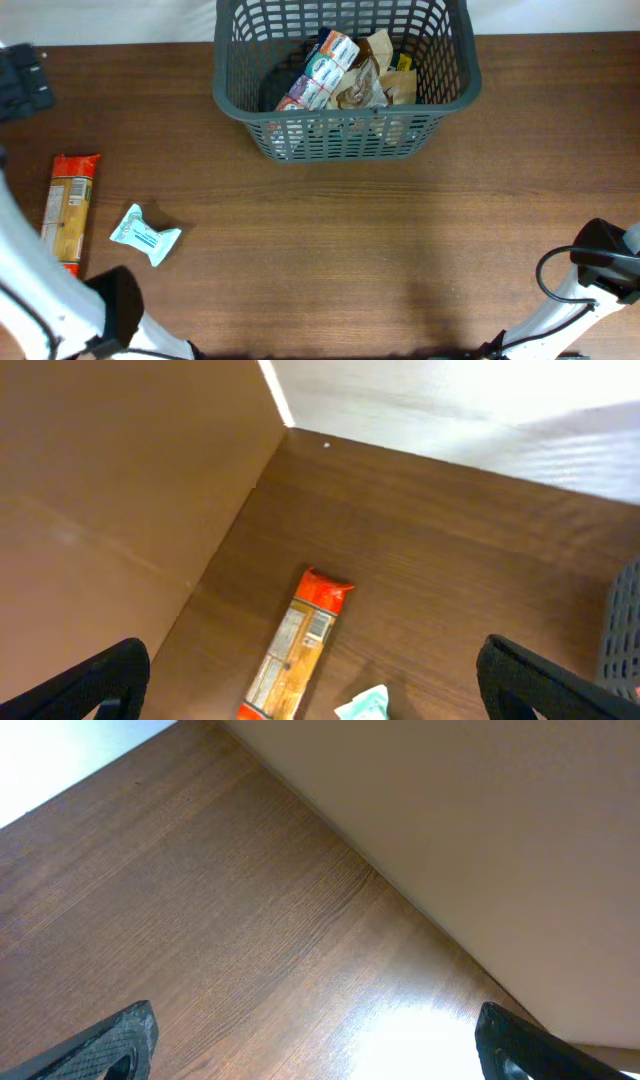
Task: Pack container
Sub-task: 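Move the left gripper back left to the spaghetti package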
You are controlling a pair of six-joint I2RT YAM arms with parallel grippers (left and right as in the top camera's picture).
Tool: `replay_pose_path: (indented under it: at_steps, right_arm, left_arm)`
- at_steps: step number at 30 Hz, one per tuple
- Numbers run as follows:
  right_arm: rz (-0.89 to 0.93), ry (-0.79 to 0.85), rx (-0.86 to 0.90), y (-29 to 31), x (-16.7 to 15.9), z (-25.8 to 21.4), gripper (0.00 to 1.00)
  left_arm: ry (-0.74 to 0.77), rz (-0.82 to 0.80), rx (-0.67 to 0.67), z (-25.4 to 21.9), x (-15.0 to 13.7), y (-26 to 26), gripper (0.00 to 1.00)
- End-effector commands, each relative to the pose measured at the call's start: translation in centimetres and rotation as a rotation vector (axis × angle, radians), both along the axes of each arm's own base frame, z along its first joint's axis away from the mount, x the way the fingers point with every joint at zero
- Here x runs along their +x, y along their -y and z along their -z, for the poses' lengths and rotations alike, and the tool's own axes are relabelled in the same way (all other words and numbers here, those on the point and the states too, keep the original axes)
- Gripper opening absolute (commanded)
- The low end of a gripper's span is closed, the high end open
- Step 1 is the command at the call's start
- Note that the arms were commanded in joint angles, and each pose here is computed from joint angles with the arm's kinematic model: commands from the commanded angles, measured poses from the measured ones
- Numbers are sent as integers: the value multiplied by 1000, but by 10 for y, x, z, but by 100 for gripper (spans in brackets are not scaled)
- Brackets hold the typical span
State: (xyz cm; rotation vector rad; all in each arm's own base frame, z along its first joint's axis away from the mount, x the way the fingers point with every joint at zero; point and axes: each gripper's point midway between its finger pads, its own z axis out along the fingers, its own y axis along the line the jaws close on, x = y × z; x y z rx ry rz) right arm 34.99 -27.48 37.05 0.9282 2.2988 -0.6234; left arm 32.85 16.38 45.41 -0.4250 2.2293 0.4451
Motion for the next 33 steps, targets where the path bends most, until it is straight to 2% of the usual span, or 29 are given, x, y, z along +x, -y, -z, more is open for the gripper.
replay_pose_path:
  at_steps: [1, 5, 9, 15, 18, 23, 29, 33]
  right_arm:
    - [12, 37, -30, -3, -9, -18, 99]
    - [12, 36, -30, -3, -9, -18, 99]
    - [11, 37, -30, -3, -9, -18, 99]
    - [12, 37, -30, -3, -9, -18, 99]
    - [12, 36, -30, -3, -9, -18, 99]
    - [11, 37, -30, -3, -9, -18, 99]
    - [12, 37, -30, -3, -9, -18, 99]
    - [12, 37, -30, -3, -9, -18, 99]
  left_arm:
    - [36, 21, -44, -9, -27, -4, 99]
    - [-75, 28, -136, 27, -41, -15, 99]
    - [-248, 38, -241, 96, -41, -27, 99]
    - [-418, 94, -267, 198, -25, -57, 99]
    - [-468, 52, -241, 232, -24, -77, 99]
    - [-497, 115, -194, 248, -15, -89, 99]
    - [-486, 222, -48, 249, 9, -110, 99]
    - [-517, 257, -35, 262, 12, -117, 99]
